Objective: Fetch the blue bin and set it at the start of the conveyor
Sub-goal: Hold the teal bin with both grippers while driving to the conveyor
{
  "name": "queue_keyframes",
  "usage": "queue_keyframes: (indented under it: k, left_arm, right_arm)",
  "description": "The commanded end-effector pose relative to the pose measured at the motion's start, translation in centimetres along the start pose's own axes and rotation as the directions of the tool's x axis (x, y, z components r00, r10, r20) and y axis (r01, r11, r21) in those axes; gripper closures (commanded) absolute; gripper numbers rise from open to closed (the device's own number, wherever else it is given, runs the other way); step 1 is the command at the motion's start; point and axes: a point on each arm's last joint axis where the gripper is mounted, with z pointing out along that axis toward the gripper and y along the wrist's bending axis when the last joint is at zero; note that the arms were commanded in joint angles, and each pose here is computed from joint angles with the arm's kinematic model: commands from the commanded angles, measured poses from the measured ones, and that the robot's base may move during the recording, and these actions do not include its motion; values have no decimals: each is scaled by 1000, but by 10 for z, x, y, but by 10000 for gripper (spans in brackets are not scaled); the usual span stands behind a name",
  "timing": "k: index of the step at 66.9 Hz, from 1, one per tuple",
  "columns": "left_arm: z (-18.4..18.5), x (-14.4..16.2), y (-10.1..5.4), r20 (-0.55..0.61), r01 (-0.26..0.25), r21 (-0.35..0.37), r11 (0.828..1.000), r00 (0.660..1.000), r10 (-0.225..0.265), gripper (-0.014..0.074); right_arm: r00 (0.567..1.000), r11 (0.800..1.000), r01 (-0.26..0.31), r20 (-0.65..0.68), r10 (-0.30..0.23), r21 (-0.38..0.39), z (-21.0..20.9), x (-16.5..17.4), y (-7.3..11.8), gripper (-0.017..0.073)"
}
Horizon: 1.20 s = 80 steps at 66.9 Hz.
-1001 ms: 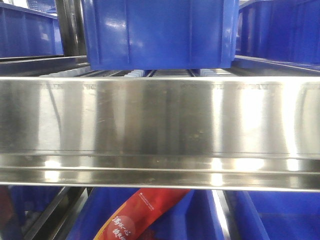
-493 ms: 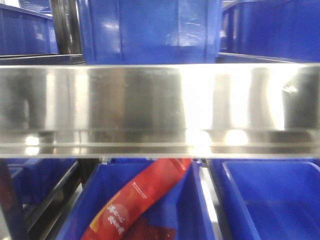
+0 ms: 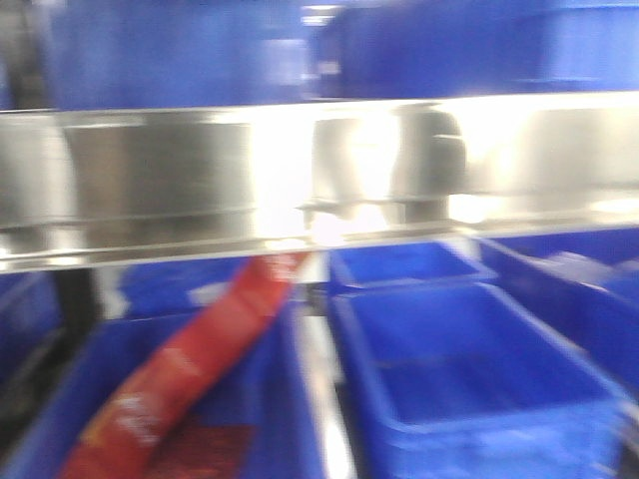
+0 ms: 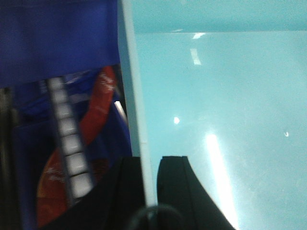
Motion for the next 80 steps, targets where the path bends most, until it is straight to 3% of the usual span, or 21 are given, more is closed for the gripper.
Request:
queue_keyframes:
  k: [1, 80]
  left_arm:
    - [-7, -4, 5, 42, -32, -37, 999, 999, 33, 704]
    - [-7, -5, 6, 44, -40, -50, 998, 998, 42, 704]
  right_arm:
    - [996, 998, 50, 74, -53, 42, -11, -7, -5, 712]
    - [996, 998, 50, 74, -53, 42, -11, -7, -5, 712]
